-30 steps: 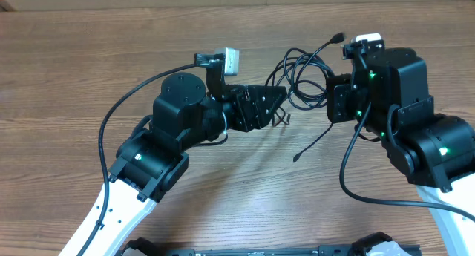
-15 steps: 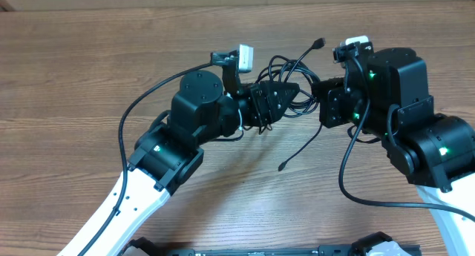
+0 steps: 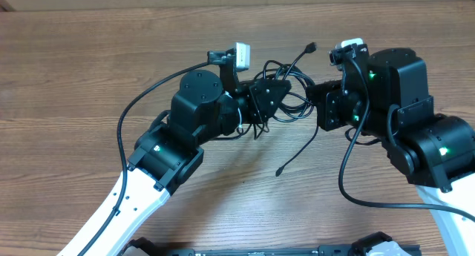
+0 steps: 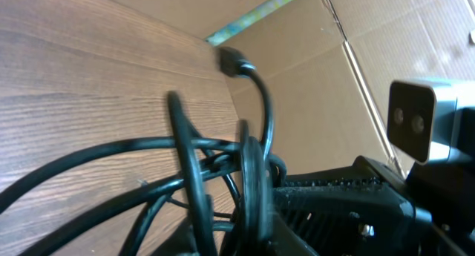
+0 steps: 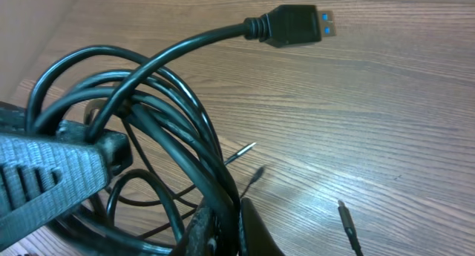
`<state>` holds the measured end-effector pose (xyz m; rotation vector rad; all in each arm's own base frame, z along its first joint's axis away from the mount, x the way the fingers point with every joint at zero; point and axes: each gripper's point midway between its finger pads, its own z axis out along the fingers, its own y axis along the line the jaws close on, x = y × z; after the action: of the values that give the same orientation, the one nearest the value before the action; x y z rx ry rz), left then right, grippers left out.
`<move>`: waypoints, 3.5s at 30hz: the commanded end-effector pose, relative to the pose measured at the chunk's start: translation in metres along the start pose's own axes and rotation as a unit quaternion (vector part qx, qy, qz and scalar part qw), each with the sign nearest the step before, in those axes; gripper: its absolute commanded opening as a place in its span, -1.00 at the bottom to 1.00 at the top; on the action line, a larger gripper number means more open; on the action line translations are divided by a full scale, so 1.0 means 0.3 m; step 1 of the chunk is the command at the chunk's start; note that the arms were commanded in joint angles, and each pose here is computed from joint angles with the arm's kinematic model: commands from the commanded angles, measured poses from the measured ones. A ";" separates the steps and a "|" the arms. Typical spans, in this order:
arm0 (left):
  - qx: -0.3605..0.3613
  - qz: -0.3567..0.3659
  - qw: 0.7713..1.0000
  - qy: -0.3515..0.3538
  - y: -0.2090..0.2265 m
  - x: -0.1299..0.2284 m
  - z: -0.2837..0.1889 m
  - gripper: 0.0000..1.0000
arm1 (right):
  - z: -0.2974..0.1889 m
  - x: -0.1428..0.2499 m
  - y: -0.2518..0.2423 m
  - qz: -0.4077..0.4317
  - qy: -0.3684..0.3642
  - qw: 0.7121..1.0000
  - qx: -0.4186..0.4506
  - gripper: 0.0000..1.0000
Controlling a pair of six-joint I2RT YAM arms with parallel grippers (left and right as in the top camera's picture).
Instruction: Untangle cables
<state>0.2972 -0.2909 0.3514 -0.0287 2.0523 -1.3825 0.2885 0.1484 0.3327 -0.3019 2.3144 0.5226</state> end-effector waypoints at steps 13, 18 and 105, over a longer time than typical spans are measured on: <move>-0.145 -0.035 0.987 -0.056 0.246 -0.097 -0.067 -0.92 | -0.056 -0.002 0.137 -0.078 -0.006 0.991 -0.113 -0.92; -0.156 -0.042 0.985 -0.059 0.270 -0.108 -0.079 -0.92 | -0.082 0.004 0.219 -0.117 -0.010 0.975 -0.187 -0.92; 0.217 0.370 0.902 0.044 -0.117 -0.068 -0.218 -0.91 | -0.048 -0.083 0.244 -0.130 -0.052 0.969 -0.204 -0.65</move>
<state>0.2777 -0.2447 0.3912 0.9193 1.5335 -1.2674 0.2657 0.2083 0.3766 -0.7537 2.0111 0.8658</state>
